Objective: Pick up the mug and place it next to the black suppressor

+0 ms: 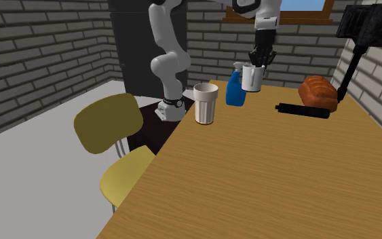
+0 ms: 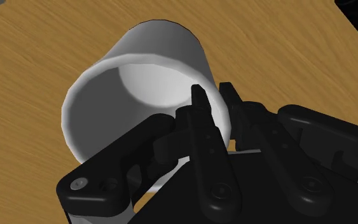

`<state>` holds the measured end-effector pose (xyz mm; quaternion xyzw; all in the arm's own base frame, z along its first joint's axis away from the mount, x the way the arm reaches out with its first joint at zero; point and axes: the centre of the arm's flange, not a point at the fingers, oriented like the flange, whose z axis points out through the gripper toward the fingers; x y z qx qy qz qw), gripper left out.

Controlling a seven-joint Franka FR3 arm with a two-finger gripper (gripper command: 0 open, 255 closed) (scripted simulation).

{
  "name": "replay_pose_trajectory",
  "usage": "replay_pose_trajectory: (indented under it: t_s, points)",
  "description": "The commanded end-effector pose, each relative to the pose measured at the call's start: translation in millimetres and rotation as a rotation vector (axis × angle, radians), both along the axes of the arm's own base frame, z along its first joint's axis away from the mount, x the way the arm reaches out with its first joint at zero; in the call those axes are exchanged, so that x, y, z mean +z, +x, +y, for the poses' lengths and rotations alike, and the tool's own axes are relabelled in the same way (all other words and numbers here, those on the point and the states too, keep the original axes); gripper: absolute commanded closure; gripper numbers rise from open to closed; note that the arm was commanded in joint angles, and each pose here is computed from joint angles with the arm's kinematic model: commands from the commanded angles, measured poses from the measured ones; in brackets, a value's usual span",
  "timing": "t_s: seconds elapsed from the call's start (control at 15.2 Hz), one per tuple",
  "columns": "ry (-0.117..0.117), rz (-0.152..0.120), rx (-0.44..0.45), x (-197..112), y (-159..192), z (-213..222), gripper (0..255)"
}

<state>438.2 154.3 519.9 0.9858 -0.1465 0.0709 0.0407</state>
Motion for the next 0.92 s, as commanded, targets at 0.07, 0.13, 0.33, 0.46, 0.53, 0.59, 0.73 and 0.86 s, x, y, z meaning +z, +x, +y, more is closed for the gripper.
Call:
replay_pose_trajectory:
  t_s: [0.07, 0.13, 0.33, 0.46, 0.53, 0.59, 0.73, 0.86]
  points:
    - [0.0, 0.0, -0.002, 2.2, 0.3, 38.7, 255]
    - [0.0, 0.0, -0.002, 2.3, 0.8, 51.9, 255]
    - [0.0, 0.0, -0.002, 2.4, 2.2, 91.5, 255]
    - [0.0, 0.0, -0.002, 2.5, 3.1, 117.8, 255]
    - [0.0, 0.0, -0.002, 2.5, 3.5, 131.0, 255]
    - [0.0, 0.0, -0.002, 2.5, 4.0, 144.2, 255]
    - [0.0, 0.0, -0.002, 2.6, 4.9, 170.6, 255]
    - [0.0, 0.0, -0.002, 2.7, 5.8, 197.0, 255]
